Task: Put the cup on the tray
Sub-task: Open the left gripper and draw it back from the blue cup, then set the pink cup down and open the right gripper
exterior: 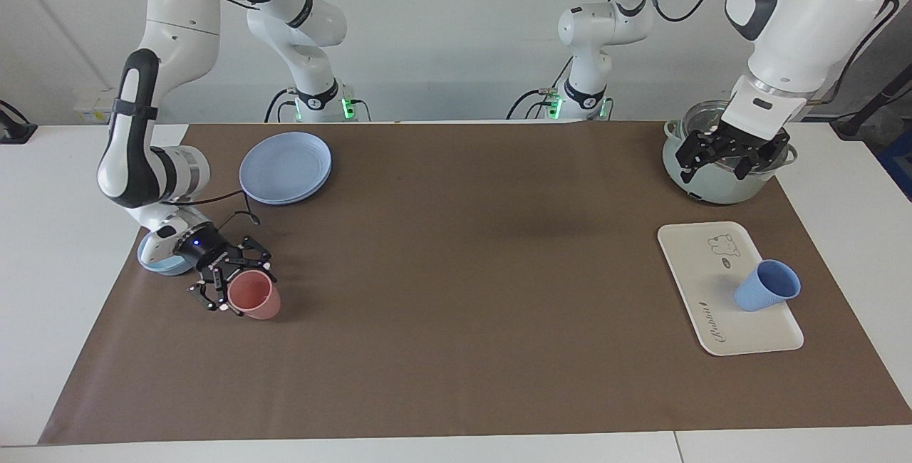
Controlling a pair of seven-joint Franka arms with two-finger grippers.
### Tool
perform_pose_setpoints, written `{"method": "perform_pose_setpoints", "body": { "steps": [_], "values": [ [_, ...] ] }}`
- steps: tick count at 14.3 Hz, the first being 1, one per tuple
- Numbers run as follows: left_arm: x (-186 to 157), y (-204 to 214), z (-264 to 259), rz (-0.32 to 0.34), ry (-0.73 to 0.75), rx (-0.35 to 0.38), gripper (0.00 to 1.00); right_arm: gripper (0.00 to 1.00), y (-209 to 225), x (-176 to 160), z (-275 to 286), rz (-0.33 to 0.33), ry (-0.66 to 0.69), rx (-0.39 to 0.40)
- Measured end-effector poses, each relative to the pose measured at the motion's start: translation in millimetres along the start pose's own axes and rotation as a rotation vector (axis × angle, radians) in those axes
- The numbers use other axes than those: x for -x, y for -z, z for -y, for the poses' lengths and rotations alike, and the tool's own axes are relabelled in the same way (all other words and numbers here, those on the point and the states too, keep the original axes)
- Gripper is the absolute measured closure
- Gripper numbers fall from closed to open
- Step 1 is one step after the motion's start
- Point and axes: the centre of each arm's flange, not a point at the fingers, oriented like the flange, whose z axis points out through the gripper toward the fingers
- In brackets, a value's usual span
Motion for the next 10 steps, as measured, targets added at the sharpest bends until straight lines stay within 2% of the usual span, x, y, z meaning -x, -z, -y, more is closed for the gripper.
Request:
{"method": "perform_pose_setpoints", "body": {
  "steps": [6,9,10],
  "values": [
    [10.5,0.8,-42.1,0.013,-0.022,-0.003,0.00,0.17,-2.6,1.6,0.3,0.024,0.003,0.018],
    [9.4,5.7,-37.1,0.002,-0.010,-0.002,0.00,0.09,-1.3,5.0,-0.3,0.030,-0.002,0.023],
    [8.9,7.4,-33.7,-0.002,-0.004,0.001,0.00,0.01,-0.2,6.2,-0.8,0.031,-0.004,0.025]
  ]
}}
